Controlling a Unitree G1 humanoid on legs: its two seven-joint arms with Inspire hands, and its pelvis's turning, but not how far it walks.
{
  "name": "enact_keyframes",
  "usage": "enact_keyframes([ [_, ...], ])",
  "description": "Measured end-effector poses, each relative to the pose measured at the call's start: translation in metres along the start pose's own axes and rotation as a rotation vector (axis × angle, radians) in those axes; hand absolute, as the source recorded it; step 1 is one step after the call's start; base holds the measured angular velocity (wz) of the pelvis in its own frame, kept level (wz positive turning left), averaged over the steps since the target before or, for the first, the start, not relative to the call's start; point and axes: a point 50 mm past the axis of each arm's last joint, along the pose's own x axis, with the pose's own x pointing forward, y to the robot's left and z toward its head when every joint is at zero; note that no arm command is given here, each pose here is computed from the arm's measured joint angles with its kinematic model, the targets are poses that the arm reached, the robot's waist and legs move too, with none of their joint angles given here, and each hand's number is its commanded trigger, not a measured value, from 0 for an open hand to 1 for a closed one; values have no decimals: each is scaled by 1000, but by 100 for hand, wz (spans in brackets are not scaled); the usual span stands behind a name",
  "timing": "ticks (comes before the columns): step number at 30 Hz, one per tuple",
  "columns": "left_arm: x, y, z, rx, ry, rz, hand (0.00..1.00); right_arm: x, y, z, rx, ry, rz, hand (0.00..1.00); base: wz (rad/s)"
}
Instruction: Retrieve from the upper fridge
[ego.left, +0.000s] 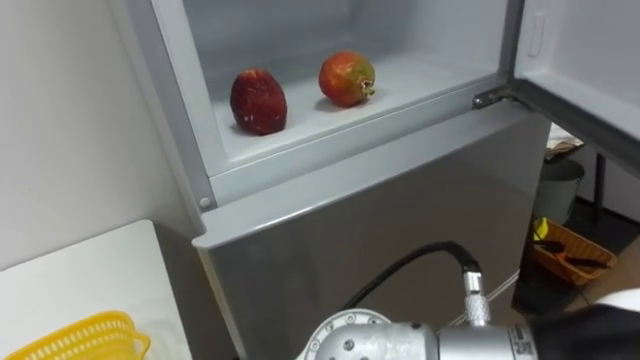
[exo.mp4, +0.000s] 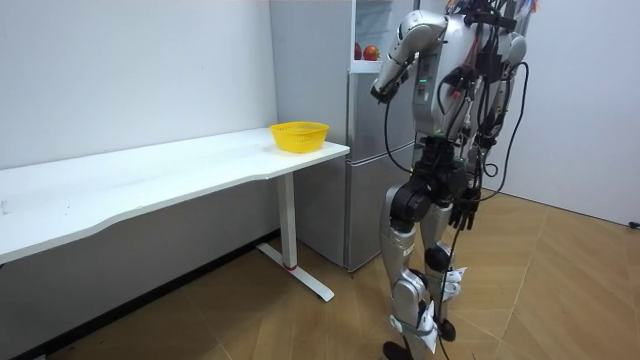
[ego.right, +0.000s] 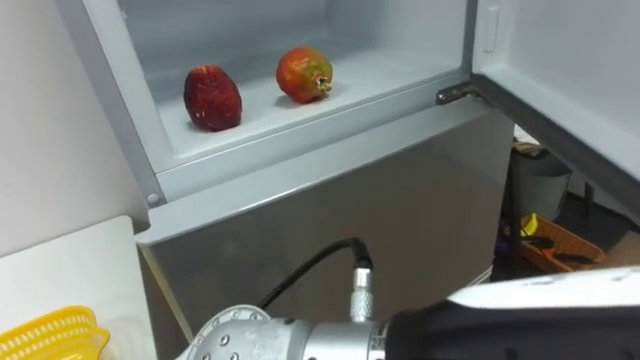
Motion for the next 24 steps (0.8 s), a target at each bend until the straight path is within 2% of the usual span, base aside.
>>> enact_keyframes([
  [4, -5, 6, 7, 46, -8, 40, 0, 0, 0, -2, 15, 5, 0, 0, -1],
  [8, -16, 11, 26, 179, -13, 121, 0, 0, 5, -8, 18, 17, -7, 0, -4],
  [10, -27, 12, 38, 265, -10, 163, 0, 0, 6, -11, 17, 15, -7, 0, -5],
  [12, -48, 13, 49, 351, 1, 259, 0, 0, 10, -19, 37, 18, 1, 0, 12],
  [16, -79, 18, 68, 493, 19, 433, 0, 0, 14, -30, 99, 28, 1, 0, 9],
  [18, -103, 17, 72, 513, -2, 614, 0, 0, 17, -35, 127, 31, -21, 0, 21],
  [20, -119, 16, 76, 540, 4, 727, 0, 0, 21, -38, 132, 41, -39, 0, 17],
  [24, -148, 14, 100, 665, -70, 959, 0, -1, 24, -42, 136, 25, -53, 0, 10],
])
